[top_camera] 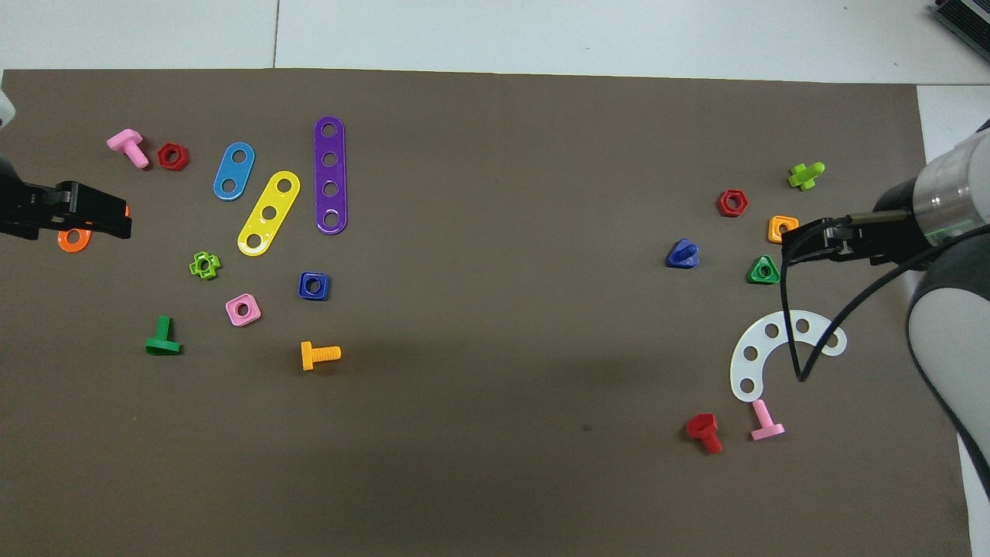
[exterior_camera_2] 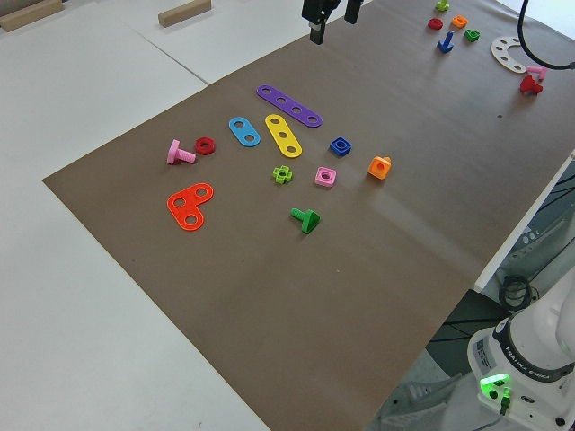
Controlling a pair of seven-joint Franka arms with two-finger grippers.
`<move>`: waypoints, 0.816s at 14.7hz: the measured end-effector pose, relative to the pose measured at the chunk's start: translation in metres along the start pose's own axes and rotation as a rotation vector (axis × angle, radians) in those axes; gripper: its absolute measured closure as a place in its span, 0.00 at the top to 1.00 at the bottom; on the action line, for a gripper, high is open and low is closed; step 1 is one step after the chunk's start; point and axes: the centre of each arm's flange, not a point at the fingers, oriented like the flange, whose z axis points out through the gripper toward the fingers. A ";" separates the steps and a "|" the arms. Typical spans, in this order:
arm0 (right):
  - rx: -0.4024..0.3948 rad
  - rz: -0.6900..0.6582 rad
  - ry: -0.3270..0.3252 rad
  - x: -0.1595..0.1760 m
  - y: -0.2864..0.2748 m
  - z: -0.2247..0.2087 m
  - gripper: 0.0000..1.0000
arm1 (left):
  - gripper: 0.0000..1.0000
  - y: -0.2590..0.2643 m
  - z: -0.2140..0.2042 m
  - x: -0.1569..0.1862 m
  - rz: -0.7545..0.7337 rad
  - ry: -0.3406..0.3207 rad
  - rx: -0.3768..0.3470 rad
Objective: Unscrew and place screws in storage area
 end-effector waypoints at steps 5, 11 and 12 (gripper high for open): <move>0.000 -0.001 0.000 0.000 0.000 0.000 1.00 | 1.00 0.004 0.005 -0.002 0.009 -0.011 0.000; 0.000 -0.001 -0.002 0.000 -0.001 0.001 1.00 | 1.00 0.005 0.017 -0.010 0.013 -0.029 0.001; 0.000 -0.001 -0.002 0.000 -0.001 0.001 1.00 | 1.00 0.006 0.018 -0.011 0.013 -0.028 0.001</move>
